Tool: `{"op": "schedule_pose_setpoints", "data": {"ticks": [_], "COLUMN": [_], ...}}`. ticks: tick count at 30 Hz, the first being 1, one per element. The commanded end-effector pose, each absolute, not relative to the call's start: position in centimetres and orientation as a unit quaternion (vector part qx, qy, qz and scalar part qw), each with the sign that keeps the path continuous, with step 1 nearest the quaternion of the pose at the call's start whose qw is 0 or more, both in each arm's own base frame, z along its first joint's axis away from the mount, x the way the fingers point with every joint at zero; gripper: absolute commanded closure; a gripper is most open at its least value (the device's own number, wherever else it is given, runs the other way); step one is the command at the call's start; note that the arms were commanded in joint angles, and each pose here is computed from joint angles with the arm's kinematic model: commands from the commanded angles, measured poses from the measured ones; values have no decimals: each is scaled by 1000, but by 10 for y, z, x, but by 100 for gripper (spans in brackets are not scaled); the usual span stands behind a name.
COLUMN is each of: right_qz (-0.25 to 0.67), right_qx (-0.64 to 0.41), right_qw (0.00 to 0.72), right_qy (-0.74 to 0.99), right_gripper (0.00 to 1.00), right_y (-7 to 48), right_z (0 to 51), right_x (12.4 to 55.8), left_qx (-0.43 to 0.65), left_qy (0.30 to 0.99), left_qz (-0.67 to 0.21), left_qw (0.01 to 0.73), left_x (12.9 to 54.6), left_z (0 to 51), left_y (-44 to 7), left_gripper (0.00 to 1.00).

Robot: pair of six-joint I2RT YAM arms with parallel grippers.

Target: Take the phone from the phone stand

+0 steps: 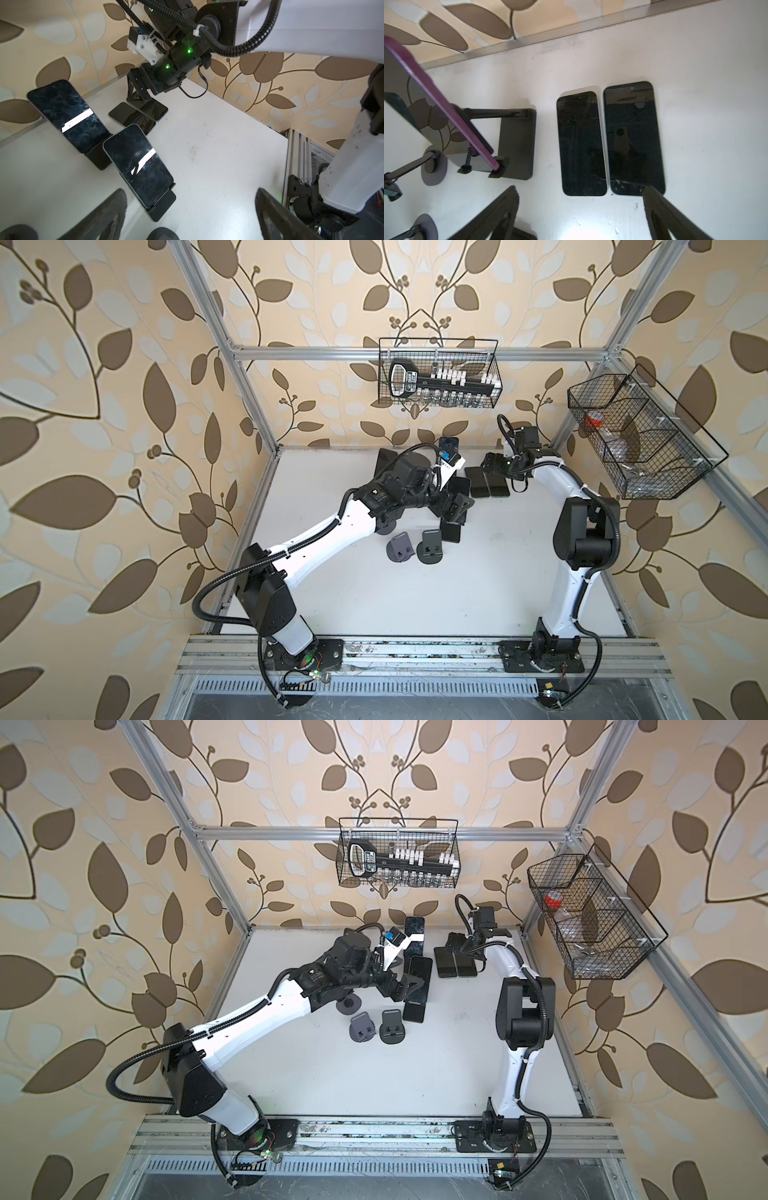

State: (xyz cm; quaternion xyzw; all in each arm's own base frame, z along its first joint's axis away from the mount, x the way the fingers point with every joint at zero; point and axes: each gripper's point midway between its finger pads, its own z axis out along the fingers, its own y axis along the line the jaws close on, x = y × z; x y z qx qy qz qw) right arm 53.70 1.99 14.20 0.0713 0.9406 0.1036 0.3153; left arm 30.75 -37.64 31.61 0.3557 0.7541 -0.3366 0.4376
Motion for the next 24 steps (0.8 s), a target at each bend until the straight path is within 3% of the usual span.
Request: {"op": "schedule_pose_setpoints", "data": {"ticks": [1, 24], "right_qz": [122, 69], "right_qx": [70, 25], "right_qw": [333, 385], "right_qy": [932, 920], "right_gripper": [6, 8], "right_y": [39, 152], "right_z": [169, 258], "right_x": [529, 499], "left_qx": [347, 373], "left_qy": [734, 701], "left_qz": [-334, -236], "left_qw": [480, 560], "left_x": [296, 215], "left_z": [347, 358], "left_y": [-360, -241], "left_gripper": [3, 1]}}
